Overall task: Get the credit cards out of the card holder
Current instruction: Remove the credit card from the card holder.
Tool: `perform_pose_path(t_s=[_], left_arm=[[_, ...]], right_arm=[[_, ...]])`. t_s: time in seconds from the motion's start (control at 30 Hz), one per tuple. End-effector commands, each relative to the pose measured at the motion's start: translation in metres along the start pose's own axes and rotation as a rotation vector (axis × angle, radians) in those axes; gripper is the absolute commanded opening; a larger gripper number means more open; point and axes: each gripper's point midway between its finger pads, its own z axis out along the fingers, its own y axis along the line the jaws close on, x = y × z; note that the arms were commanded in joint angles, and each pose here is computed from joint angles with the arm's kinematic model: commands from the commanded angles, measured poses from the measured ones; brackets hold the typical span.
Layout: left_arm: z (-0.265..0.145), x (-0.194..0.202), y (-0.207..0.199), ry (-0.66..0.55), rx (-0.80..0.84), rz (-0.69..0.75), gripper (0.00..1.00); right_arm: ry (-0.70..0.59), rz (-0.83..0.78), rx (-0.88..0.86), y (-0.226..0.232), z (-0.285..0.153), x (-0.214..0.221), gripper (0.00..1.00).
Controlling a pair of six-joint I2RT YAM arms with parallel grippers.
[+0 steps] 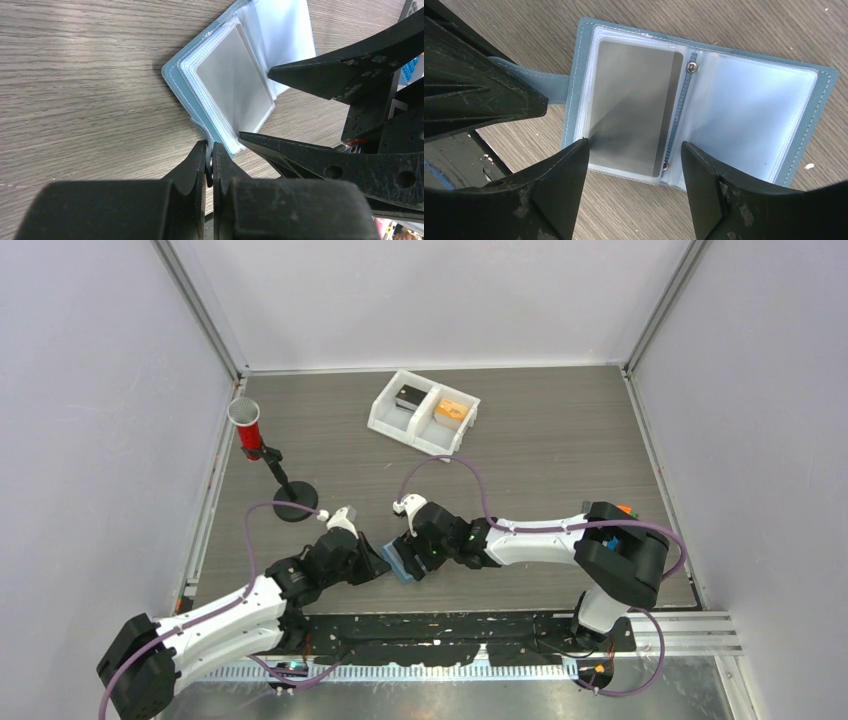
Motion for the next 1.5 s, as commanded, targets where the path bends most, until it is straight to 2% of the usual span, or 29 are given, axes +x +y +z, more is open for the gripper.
perform_pose_path(t_s=[0.0, 0.43, 0.6, 0.8, 0.97, 1.13, 1.47], left_arm=[[-0.003, -0.014, -0.016, -0.044, 0.035, 0.02, 0.0], [-0.004, -0.013, -0.016, -0.042, 0.036, 0.022, 0.0], [-0.004, -0.014, -0.017, -0.045, 0.039, 0.021, 0.0], [-0.004, -0.014, -0.016, -0.045, 0.039, 0.022, 0.0], [-0.004, -0.014, -0.016, -0.046, 0.039, 0.025, 0.0], [-0.005, -0.014, -0.015, -0.048, 0.036, 0.024, 0.0], [-0.007, -0.016, -0.014, -0.055, 0.029, 0.025, 0.0]], right_arm=[[-0.037, 0.009, -0.049, 0.013, -0.009, -0.019, 0.75], [-0.023, 0.028, -0.036, 0.018, -0.003, -0.021, 0.74], [-0.027, 0.028, 0.02, 0.012, 0.0, -0.022, 0.75], [-0.017, 0.027, 0.073, 0.004, 0.002, -0.019, 0.73], [-0.021, 0.03, 0.105, -0.002, 0.002, -0.018, 0.67], [-0.019, 0.028, 0.119, -0.004, 0.002, -0.016, 0.68], [-0.09, 0.049, 0.219, -0.022, -0.017, -0.03, 0.65]])
